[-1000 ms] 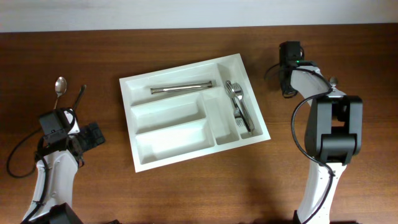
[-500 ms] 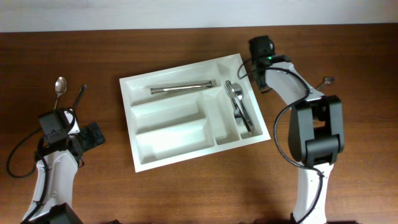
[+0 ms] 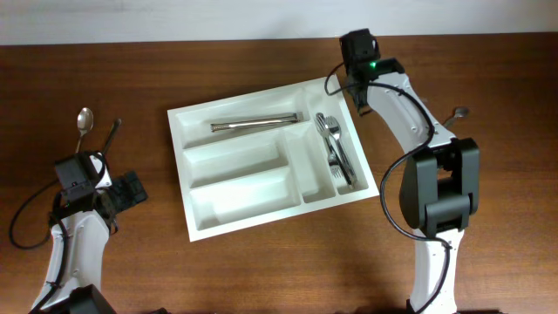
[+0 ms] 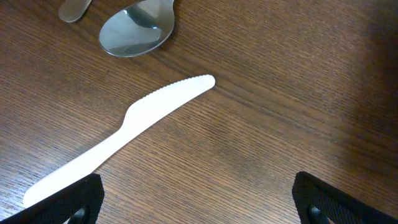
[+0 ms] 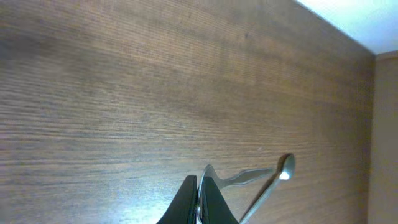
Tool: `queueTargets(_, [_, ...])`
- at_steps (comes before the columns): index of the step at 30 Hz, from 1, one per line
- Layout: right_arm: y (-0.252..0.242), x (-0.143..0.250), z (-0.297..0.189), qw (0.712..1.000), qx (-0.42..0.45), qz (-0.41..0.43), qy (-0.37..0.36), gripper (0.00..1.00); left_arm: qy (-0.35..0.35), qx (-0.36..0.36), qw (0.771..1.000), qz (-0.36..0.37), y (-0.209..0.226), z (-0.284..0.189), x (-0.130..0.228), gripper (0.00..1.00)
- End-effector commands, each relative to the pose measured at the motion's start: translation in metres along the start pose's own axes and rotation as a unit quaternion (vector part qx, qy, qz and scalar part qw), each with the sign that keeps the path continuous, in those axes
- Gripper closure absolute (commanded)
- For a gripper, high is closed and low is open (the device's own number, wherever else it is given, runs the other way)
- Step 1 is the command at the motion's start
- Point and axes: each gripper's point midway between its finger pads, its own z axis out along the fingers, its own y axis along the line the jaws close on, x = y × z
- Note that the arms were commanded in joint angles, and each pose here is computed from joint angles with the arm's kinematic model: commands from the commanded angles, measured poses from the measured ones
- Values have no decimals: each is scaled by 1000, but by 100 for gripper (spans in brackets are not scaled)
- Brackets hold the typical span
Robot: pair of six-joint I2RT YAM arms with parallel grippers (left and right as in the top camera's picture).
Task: Pack container
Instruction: 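Carry the teaspoon with the right gripper over the tray's middle compartment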
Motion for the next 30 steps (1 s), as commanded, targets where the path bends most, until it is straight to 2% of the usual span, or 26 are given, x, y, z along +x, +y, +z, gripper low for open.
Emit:
queueTargets(1, [-14,-35,-52,998,2,25,-60,96,-6,-2,1000,4,2,-2,-7,1])
queueTargets(6, [-8,-53,-109,995,-11,13,-101,96,-6,-2,1000,4,2,-2,-7,1])
queueTargets(11, [-7,-54,-167,990,-29,6,-136,96,-6,-2,1000,4,2,-2,-7,1])
queueTargets(18, [-8,-50,-236,972,-133,8,-191,96,-6,-2,1000,4,2,-2,-7,1])
queueTargets(24, [-8,-39,-270,958,-197,2,-210,96,-6,-2,1000,4,2,-2,-7,1])
queueTargets(30, [18,-22,-289,939,-280,-27,-197,96,-6,-2,1000,4,2,-2,-7,1])
